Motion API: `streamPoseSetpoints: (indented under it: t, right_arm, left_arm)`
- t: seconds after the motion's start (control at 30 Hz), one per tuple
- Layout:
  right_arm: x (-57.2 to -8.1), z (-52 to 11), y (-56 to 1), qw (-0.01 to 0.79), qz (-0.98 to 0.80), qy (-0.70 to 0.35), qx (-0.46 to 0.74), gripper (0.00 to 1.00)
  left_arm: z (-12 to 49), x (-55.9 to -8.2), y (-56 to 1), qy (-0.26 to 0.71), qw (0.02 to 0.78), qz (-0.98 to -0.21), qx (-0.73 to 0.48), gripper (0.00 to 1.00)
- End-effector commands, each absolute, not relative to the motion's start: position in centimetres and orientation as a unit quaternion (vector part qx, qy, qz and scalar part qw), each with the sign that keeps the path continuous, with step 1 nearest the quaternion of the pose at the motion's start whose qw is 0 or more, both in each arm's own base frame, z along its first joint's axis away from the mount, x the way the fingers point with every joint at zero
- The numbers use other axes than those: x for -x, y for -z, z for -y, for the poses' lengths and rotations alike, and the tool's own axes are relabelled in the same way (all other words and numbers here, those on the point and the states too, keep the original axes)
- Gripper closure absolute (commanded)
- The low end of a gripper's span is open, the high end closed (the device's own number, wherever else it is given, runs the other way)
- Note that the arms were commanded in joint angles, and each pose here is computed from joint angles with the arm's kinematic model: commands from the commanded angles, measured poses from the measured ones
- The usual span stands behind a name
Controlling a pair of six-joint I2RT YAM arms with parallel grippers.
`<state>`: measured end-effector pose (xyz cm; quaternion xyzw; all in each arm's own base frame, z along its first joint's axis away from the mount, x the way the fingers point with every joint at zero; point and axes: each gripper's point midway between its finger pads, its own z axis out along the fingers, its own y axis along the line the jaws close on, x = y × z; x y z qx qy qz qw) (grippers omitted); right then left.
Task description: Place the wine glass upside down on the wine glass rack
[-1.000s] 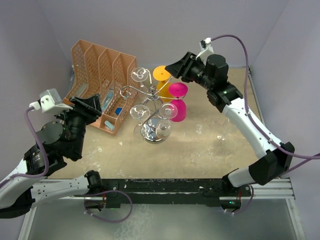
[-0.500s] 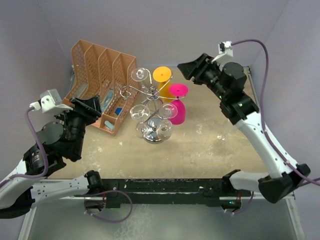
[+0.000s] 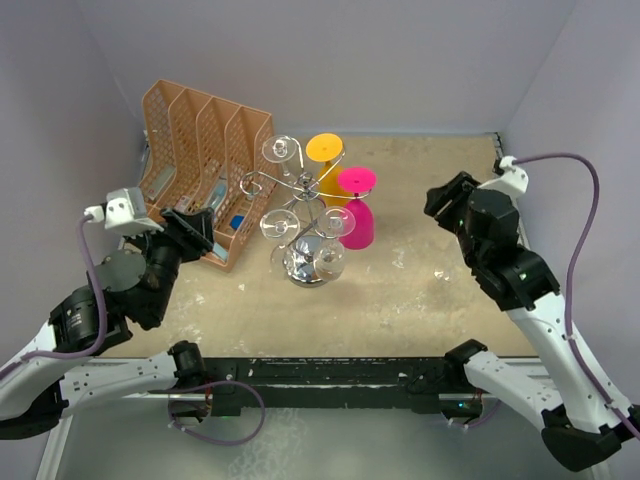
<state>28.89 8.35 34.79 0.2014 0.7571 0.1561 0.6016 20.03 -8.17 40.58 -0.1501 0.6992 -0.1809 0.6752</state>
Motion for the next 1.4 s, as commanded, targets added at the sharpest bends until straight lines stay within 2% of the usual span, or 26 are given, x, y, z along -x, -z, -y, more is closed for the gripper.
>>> streamPoseSetpoints:
  t: [0.0,0.13,0.47,0.6,0.7,0.83,1.07,1.37]
  right_arm:
    - [-26.3,-2.5,-28.8,0.556,-0.780,-0.009,-0.288,0.42]
    - [-25.4,-1.7,-27.5,0.539,-0.775,0.002,-0.331,0.47]
    - [-26.3,-1.4,-24.5,0.525,-0.759,0.014,-0.385,0.52]
    - [-26.4,0.9,-23.3,0.516,-0.742,0.066,-0.423,0.62]
    - [-27.0,2.4,-22.9,0.512,-0.739,0.085,-0.430,0.65]
    - [-27.4,4.4,-22.6,0.514,-0.729,0.092,-0.443,0.65]
    - [-28.2,3.0,-21.4,0.503,-0.748,0.053,-0.431,0.64]
    - [-28.6,2.0,-22.5,0.515,-0.754,0.021,-0.406,0.56]
  left_arm:
    - [9.9,-19.9,-38.5,0.195,0.659,-0.717,0.117,0.49]
    - [10.3,-20.0,-38.2,0.197,0.657,-0.719,0.115,0.49]
    - [9.6,-19.4,-39.5,0.221,0.654,-0.712,0.129,0.49]
    - [9.7,-19.4,-39.4,0.221,0.653,-0.713,0.131,0.49]
    - [10.0,-19.6,-39.2,0.220,0.652,-0.714,0.131,0.49]
    - [10.2,-19.9,-39.2,0.210,0.657,-0.712,0.129,0.50]
    - [10.4,-20.4,-40.0,0.191,0.667,-0.710,0.120,0.50]
    - [10.4,-20.4,-39.7,0.195,0.667,-0.709,0.122,0.50]
